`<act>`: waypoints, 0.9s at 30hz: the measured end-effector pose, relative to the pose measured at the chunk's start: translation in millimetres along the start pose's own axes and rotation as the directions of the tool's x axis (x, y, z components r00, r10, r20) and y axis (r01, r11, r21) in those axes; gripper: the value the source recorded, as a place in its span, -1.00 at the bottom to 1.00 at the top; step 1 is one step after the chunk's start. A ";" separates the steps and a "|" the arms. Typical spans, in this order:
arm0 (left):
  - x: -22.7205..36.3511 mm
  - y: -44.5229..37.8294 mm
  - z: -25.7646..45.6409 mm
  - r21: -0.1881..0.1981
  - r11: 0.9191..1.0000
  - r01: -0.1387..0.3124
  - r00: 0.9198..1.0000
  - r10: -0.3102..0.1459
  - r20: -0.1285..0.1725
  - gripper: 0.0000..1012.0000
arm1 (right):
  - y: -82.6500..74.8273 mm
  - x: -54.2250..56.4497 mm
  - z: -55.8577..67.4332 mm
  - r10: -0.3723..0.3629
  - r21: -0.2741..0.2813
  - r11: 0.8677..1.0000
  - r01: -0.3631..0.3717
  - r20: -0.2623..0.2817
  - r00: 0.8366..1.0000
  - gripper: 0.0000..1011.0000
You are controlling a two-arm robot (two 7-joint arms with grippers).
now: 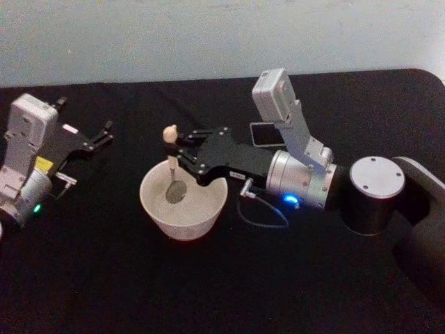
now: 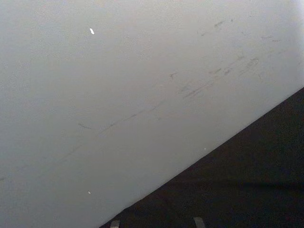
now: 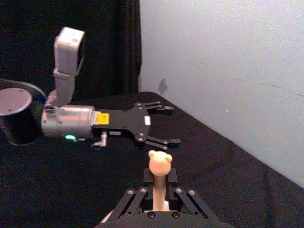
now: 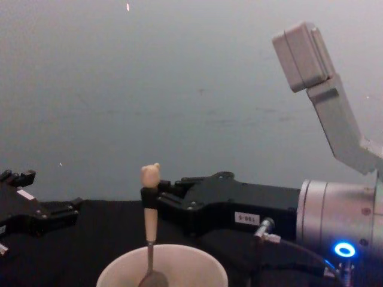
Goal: Pick up the stirring spoon with one hand, stir inside the cup, then place it back in its original position.
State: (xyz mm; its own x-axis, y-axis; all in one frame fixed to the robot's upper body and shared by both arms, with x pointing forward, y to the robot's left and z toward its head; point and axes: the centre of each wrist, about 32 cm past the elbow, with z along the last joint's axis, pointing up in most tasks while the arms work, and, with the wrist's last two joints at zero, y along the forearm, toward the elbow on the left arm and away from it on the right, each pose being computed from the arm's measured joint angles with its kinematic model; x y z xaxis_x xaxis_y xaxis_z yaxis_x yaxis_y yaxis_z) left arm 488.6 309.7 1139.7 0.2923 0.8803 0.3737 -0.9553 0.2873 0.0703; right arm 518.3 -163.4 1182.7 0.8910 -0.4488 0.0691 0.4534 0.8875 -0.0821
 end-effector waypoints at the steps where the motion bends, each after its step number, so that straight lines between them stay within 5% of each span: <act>1: 0.0 0.0 0.0 0.000 1.000 0.000 1.000 0.000 0.000 0.98 | -0.1 0.8 -0.1 -0.004 -0.001 1.000 0.004 0.000 1.000 -0.68; 18: 0.0 0.0 0.0 0.000 1.000 0.000 1.000 0.000 0.000 0.98 | -7.1 5.7 0.6 -0.043 0.005 0.999 0.043 0.000 0.999 -0.68; 27: 0.0 0.0 0.0 0.000 1.000 0.000 1.000 0.000 0.000 0.98 | -11.4 7.1 14.0 -0.046 0.044 0.998 0.045 0.012 0.999 -0.68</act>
State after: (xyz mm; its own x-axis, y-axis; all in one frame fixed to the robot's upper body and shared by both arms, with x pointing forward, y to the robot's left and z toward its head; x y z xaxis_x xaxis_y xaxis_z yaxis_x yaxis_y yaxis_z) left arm 488.6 309.7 1139.8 0.2922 0.8803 0.3737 -0.9553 0.2873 0.0703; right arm 519.2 -175.3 1198.0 0.8688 -0.4879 0.0848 0.4919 0.8700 -0.0348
